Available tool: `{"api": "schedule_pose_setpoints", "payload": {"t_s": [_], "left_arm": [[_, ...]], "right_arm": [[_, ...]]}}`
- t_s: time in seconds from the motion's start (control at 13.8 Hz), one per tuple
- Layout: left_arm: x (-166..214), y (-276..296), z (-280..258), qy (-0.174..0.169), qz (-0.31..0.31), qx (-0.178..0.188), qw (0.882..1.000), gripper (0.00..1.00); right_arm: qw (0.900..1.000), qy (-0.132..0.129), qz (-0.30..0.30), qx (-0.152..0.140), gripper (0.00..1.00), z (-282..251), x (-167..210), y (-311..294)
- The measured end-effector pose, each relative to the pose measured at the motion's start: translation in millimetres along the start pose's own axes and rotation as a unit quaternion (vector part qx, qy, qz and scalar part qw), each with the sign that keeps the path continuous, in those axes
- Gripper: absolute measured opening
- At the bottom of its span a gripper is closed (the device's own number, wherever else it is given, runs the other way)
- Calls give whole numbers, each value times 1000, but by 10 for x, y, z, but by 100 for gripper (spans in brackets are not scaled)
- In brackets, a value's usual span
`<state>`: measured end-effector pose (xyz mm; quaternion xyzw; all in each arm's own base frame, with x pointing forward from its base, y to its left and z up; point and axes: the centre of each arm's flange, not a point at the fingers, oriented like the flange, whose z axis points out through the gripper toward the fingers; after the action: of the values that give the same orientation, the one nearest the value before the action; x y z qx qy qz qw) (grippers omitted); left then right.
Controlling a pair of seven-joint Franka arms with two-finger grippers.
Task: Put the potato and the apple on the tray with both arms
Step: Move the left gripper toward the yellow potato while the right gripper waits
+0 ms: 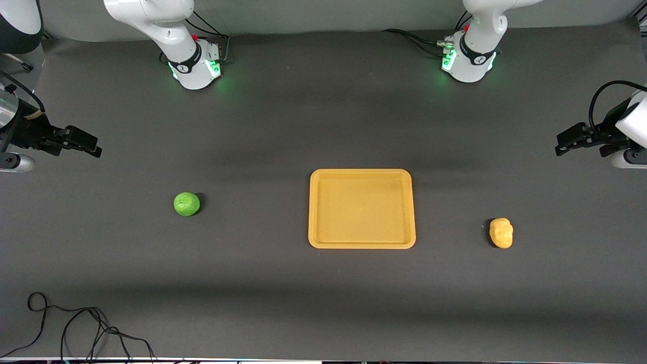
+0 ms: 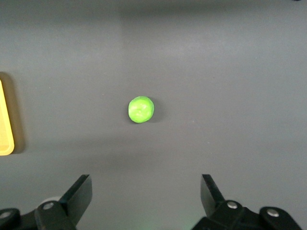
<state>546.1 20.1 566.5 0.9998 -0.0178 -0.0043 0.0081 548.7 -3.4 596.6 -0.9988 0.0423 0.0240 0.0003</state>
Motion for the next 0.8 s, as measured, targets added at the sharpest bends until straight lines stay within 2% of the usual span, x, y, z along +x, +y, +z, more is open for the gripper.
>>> {"api": "schedule_pose_setpoints", "payload": {"t_s": [0.58,0.8], "left_arm": [[34,-7,47,0,0,-1,1000,100],[179,-32,160,20,0,-1,1000,100]], "right_arm": [[1000,-1,-3,0,100,4,-32,-24],[1000,1,-3,0,100,5,-28,-24]]}}
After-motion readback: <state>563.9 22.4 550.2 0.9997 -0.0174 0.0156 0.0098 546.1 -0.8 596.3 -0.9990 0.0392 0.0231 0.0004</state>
